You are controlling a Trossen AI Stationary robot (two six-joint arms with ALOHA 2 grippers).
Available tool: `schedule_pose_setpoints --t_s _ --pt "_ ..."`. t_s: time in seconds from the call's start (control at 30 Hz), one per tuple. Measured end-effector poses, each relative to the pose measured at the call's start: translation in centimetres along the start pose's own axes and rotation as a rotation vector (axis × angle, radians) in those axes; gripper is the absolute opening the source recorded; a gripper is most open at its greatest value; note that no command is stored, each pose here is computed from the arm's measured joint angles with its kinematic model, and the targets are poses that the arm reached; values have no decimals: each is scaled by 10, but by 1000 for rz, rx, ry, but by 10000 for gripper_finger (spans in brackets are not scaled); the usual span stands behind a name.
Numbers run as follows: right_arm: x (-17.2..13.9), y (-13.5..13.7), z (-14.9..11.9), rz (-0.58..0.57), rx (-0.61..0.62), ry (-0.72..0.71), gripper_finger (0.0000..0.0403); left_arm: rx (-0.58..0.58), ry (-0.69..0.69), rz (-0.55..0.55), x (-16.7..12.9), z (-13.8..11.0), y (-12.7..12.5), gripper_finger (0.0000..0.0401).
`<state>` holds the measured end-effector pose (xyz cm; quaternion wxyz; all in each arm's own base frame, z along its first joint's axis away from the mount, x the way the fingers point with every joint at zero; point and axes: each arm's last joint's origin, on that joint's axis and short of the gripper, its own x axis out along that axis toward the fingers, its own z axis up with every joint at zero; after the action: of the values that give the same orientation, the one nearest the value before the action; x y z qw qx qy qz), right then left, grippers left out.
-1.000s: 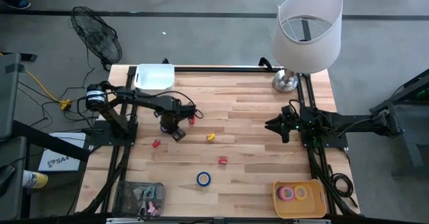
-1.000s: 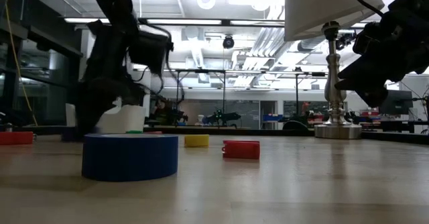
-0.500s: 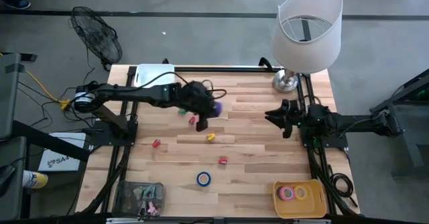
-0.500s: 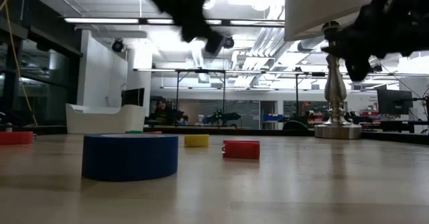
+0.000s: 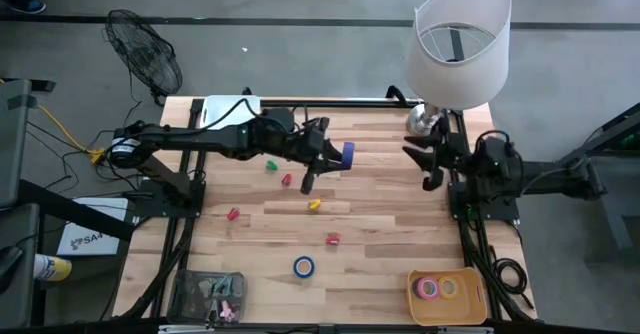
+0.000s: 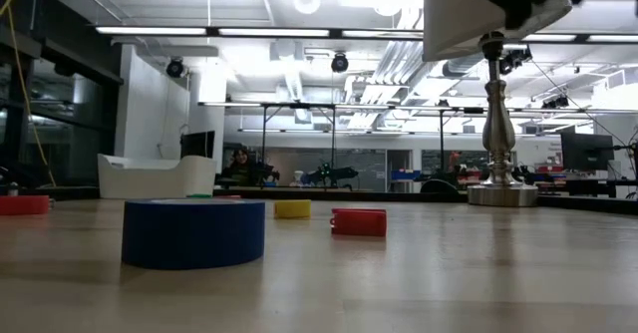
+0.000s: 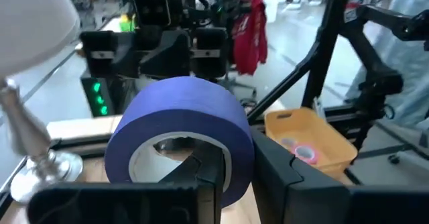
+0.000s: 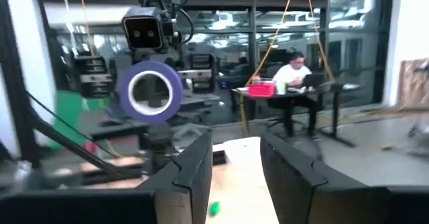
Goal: Pick and place Stapler, Stapler remover, tape
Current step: Put the violet tape into the yellow bin
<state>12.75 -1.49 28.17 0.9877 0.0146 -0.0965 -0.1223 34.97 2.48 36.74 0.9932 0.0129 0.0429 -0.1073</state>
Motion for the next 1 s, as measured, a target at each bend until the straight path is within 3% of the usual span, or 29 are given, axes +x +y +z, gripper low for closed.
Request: schedule_pose_setpoints --t_s 0.2,0.4,0.63,1.0 --pt "38 8 37 44 -140 51 124 18 -75 -71 0 7 -4 51" --pt "78 18 51 108 -159 143 163 12 -78 -85 0 8 -4 52" --pt "108 28 58 142 -157 221 213 9 -64 -82 0 6 -4 53" --pt "128 39 44 159 -148 296 217 17 -44 -79 0 4 -4 53"
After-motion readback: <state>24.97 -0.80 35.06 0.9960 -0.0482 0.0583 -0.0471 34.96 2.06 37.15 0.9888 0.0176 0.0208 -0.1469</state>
